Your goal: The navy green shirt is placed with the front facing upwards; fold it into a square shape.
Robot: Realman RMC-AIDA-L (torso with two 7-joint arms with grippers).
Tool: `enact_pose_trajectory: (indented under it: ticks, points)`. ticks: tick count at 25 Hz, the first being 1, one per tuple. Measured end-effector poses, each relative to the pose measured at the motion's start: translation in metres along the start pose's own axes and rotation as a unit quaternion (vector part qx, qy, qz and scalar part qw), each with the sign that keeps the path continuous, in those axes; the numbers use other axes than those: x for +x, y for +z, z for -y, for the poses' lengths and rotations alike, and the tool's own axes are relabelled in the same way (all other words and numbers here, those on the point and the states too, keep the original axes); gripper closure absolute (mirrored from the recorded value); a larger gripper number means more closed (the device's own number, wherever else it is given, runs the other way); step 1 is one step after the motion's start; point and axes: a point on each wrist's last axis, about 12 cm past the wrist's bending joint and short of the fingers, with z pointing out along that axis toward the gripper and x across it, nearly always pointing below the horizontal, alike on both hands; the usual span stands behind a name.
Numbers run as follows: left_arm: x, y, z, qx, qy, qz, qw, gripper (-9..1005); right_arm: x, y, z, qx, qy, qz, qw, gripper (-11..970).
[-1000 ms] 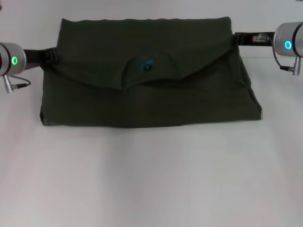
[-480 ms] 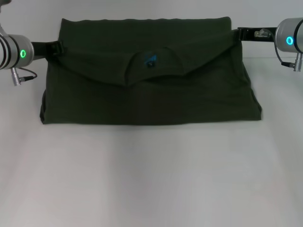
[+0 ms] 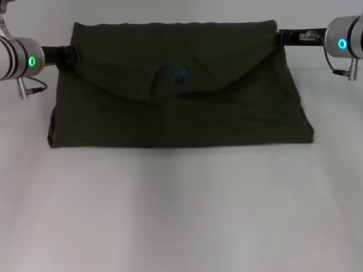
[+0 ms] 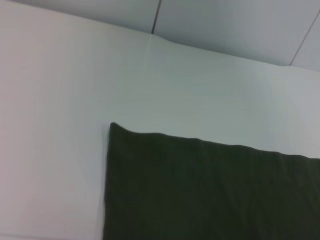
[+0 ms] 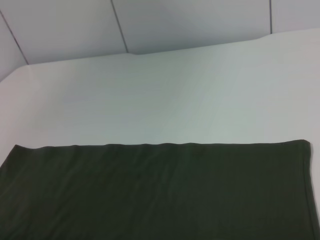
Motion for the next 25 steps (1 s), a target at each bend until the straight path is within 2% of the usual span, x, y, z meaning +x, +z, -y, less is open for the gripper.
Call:
enact_pose_trajectory:
  ticks: [5,7,13,14,16,19,20,21,25]
  points:
    - [0.000,0.001,0.005,-0.002,0.007,0.012,1.000,874,-0.001,-0.001,0.002,0.003,0.000,0.003,1.000,785]
    - [0.000,0.000,0.002,-0.005,0.002,0.019,1.000,784,-0.001,-0.002,0.005,0.004,0.008,0.004,1.000,782]
    - [0.003,-0.011,-0.012,-0.011,-0.026,0.040,0.999,533,0.009,-0.012,0.022,-0.010,0.059,-0.005,0.998,543]
    - [0.005,-0.014,-0.016,-0.009,-0.035,0.042,0.998,494,0.012,-0.015,0.026,-0.018,0.070,-0.008,0.997,469]
    - [0.009,-0.019,-0.024,-0.002,-0.055,0.042,0.998,416,0.020,-0.021,0.031,-0.038,0.091,-0.017,0.995,322]
    - [0.015,-0.024,-0.031,0.005,-0.070,0.036,0.997,274,0.039,-0.036,0.043,-0.073,0.123,-0.025,0.989,301]
    - [0.026,-0.030,-0.039,0.018,-0.084,0.023,0.996,226,0.048,-0.041,0.046,-0.088,0.134,-0.027,0.987,294]
    - [0.029,-0.031,-0.041,0.022,-0.086,0.020,0.996,179,0.057,-0.046,0.049,-0.103,0.146,-0.027,0.984,287]
    - [0.051,-0.041,-0.052,0.059,-0.094,-0.005,0.994,145,0.088,-0.067,0.060,-0.161,0.185,-0.020,0.969,259]
